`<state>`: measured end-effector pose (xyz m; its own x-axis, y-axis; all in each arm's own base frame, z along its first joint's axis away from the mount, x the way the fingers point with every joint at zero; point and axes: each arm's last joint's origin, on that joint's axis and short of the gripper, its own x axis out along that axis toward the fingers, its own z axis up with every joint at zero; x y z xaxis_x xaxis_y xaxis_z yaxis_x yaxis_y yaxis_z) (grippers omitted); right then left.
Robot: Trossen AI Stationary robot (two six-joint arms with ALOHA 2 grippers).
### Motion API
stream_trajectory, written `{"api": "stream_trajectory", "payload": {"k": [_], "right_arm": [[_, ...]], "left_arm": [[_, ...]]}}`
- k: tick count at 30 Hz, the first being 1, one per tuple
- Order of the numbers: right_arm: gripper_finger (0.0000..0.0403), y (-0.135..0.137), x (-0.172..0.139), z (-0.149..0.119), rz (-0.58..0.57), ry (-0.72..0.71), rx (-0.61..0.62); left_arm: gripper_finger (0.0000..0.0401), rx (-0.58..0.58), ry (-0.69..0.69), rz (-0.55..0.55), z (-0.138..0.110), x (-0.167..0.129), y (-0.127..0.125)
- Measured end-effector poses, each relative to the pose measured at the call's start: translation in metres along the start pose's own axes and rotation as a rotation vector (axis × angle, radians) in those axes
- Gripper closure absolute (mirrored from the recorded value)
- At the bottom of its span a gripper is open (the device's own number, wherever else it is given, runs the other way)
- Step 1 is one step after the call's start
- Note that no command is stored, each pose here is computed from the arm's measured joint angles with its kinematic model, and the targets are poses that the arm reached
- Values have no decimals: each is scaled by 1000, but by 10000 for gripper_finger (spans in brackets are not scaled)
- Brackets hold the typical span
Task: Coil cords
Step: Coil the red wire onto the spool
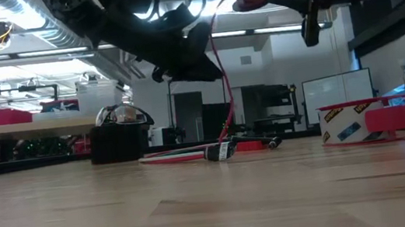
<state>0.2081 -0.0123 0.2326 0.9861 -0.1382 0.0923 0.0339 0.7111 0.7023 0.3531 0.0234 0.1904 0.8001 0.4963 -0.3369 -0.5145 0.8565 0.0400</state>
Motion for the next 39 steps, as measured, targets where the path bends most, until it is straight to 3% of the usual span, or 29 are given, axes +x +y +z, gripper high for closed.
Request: {"api": "stream_trajectory", "payload": {"k": [22, 39], "right_arm": [[395, 3, 0, 6, 5, -86, -15], [395, 6, -1, 8, 29, -111, -12]], "left_arm": [[303, 1, -32, -54, 4, 0, -2], [303, -92, -71, -62, 8, 0, -2]]}}
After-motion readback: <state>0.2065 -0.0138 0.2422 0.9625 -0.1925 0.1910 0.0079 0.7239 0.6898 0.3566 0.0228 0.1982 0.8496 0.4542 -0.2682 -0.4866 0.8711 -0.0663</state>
